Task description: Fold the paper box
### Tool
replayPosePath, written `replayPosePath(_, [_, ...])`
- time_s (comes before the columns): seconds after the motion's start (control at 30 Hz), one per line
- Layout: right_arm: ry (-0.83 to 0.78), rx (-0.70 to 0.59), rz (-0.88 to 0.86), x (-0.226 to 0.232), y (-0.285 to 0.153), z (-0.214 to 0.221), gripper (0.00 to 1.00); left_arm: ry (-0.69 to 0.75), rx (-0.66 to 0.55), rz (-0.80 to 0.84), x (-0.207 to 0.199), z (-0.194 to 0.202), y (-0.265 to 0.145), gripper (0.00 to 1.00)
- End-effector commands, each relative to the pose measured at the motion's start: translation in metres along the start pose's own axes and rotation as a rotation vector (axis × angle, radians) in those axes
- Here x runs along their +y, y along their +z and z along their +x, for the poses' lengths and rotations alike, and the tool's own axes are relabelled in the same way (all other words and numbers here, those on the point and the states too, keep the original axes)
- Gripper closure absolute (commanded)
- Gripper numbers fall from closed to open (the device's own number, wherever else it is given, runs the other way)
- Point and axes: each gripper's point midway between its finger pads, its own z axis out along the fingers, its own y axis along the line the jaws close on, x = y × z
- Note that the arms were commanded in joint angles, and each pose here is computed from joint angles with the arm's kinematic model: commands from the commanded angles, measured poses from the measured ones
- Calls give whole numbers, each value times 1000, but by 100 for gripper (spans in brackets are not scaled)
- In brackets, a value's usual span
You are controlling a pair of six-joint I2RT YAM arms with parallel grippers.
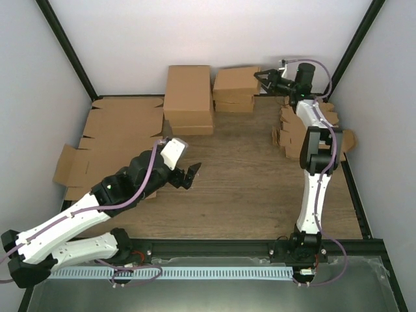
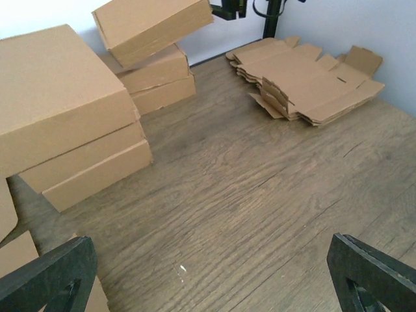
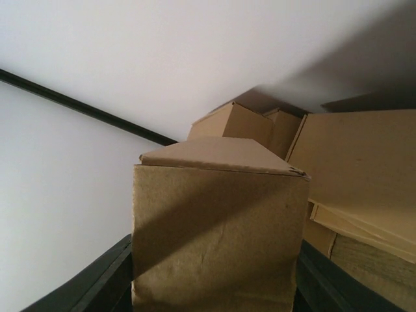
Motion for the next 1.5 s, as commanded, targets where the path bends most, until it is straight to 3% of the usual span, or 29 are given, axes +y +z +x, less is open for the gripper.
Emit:
replayPosePath(0.0, [-86, -8, -73, 13, 32, -6, 63, -2, -10, 62, -3, 1, 7, 0])
replayPosePath(0.53, [-106, -118, -64, -51, 63, -24, 63, -47, 0, 27, 17, 10, 15, 0])
replayPosePath(0.83, [-116, -151, 14, -74, 64, -35, 26, -122, 30, 25, 36, 9, 27, 0])
replayPosePath(0.93, [-127, -192, 72, -72, 57, -46, 3, -159, 33, 8, 48, 5, 29, 0])
replayPosePath(0.97, [-132, -205, 92, -71, 55, -50, 1, -170, 36, 3, 51, 3, 30, 0])
replayPosePath(1.3, [-200, -261, 278, -60, 31, -70, 0, -346, 70, -82, 123, -17, 38, 0])
replayPosePath(1.47, [-346, -215, 294, -13, 16, -62, 0, -503, 53, -105, 186, -20, 36, 0])
